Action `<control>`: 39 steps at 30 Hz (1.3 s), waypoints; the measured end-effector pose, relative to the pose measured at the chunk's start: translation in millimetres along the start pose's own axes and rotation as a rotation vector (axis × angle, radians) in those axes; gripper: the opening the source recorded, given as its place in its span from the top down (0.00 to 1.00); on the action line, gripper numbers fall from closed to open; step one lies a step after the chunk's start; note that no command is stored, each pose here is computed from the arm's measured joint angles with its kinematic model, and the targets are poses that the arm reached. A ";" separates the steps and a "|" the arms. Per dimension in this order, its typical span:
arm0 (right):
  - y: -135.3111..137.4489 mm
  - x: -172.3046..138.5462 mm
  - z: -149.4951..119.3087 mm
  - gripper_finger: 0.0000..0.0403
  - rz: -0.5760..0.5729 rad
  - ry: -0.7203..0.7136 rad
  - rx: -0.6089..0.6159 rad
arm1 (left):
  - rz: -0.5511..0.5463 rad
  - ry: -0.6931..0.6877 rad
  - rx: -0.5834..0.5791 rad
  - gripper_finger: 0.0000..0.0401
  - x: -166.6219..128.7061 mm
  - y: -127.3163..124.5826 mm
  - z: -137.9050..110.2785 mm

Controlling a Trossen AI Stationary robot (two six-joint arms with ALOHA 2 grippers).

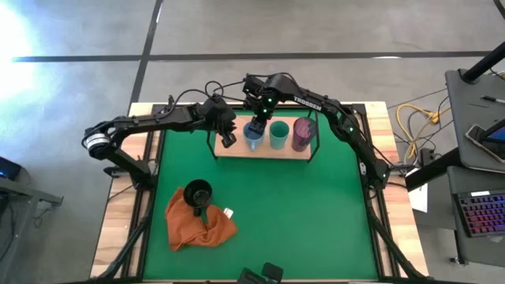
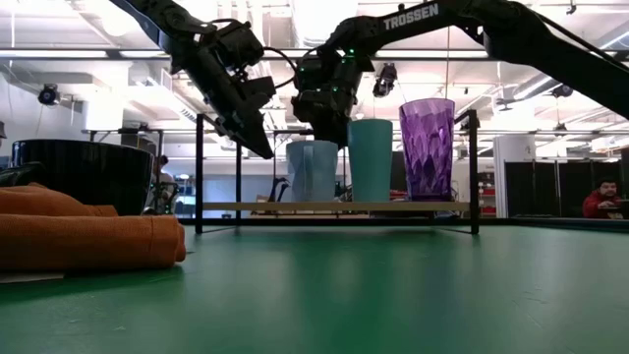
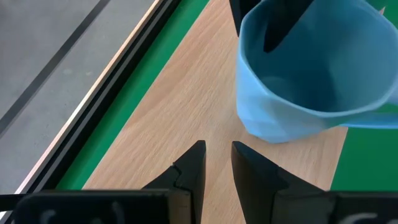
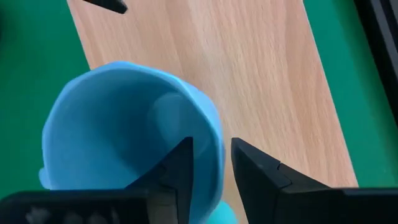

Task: Stack small to large cups/mugs on shelf
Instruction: Put the blue mug on the shelf, then put the black mug on the shelf

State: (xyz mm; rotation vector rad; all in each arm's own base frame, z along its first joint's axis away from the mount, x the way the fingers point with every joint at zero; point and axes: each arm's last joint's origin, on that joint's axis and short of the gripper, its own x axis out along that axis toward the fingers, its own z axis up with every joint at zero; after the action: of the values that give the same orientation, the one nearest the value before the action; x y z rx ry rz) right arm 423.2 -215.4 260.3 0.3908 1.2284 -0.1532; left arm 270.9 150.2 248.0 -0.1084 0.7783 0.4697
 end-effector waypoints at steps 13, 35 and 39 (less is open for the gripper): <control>-3.1 -2.1 2.8 0.73 -0.090 -0.026 -0.008 | 0.000 0.002 -0.001 0.84 -4.8 0.1 1.2; 7.1 -56.3 0.9 0.71 -0.105 -0.180 -0.029 | -0.011 -0.041 -0.083 0.84 -37.3 -0.1 -2.3; 8.4 -74.5 -2.7 0.70 -0.111 -0.218 -0.025 | -0.019 -0.047 -0.098 0.84 -45.5 -1.7 -2.4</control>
State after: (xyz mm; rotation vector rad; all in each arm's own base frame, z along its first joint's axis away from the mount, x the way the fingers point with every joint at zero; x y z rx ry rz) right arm 398.5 -213.6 331.1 0.2760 1.0362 -0.2689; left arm 242.2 131.3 277.9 -0.1949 0.7074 0.4902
